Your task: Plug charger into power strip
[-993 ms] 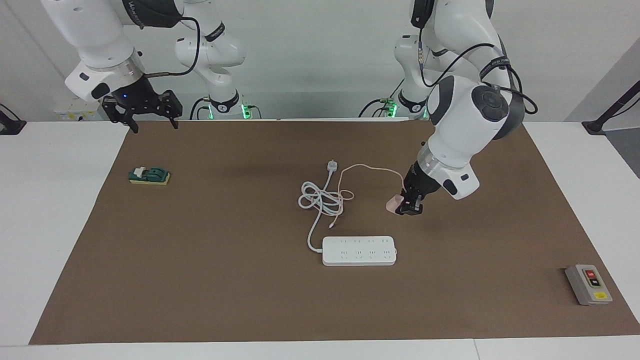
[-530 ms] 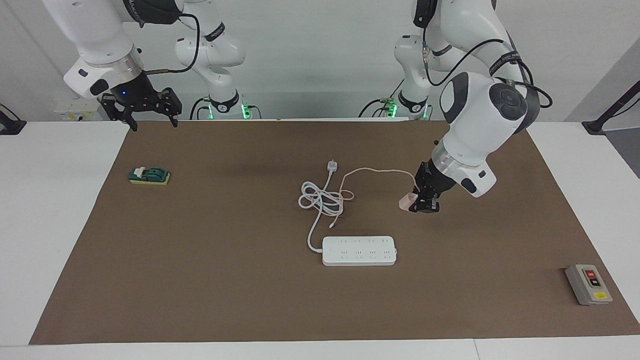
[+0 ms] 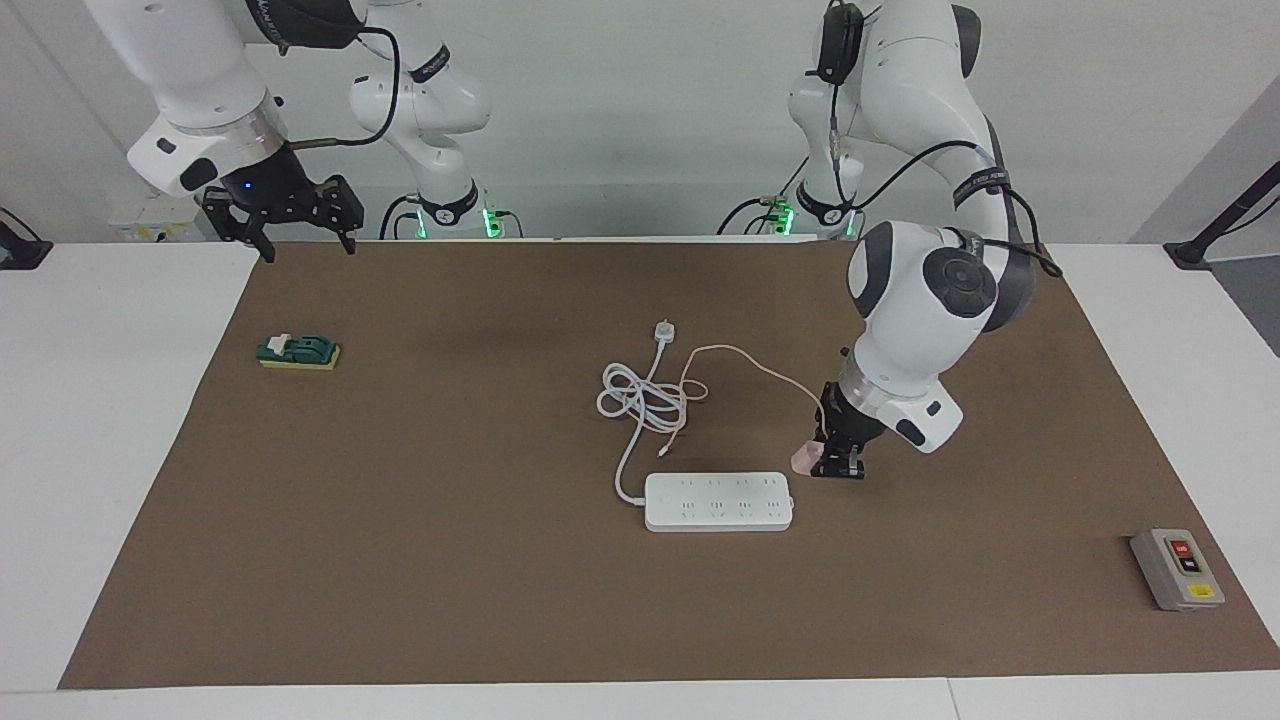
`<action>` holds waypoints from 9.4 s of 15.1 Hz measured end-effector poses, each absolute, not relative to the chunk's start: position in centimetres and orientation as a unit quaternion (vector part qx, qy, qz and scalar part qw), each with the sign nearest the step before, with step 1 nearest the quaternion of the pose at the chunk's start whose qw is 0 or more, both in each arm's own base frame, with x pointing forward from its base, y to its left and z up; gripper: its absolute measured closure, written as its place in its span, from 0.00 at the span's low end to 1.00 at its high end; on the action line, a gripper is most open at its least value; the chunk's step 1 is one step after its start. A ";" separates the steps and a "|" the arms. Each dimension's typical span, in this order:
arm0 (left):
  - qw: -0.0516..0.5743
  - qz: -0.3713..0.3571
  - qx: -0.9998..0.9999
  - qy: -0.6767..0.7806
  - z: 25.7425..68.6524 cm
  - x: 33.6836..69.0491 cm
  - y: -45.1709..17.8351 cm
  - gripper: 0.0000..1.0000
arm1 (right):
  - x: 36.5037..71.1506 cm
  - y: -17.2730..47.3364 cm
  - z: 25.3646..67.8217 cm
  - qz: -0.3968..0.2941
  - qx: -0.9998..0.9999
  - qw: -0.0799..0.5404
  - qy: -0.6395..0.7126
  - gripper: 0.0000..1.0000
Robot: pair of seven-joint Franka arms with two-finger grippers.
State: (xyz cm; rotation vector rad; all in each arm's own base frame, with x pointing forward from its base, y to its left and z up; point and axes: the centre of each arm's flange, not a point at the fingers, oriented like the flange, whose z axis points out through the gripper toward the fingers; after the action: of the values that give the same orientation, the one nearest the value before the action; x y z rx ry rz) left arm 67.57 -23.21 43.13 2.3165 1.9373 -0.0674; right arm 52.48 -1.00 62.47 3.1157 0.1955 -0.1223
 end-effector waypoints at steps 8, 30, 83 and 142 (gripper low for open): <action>0.071 0.007 0.776 0.627 44.2 68.7 -20.9 0.71 | 52.5 -0.9 62.5 -0.039 0.998 0.009 0.055 0.00; 0.004 0.040 0.705 0.708 38.2 68.3 -24.3 0.71 | 52.4 -0.6 62.6 -0.038 0.998 0.009 0.056 0.00; -0.059 0.017 0.728 0.682 34.8 66.3 -30.1 0.71 | 52.4 -0.6 62.6 -0.037 0.999 0.010 0.038 0.00; -0.013 -0.021 0.970 0.243 60.4 62.0 -10.9 0.00 | 52.4 -0.5 62.6 -0.037 0.999 0.010 0.038 0.00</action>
State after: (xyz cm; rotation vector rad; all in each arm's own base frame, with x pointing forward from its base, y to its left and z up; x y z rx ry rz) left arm 62.00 -10.95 60.42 3.0727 0.7699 -0.0664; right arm 52.40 -0.51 62.62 3.1166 0.1198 -0.1166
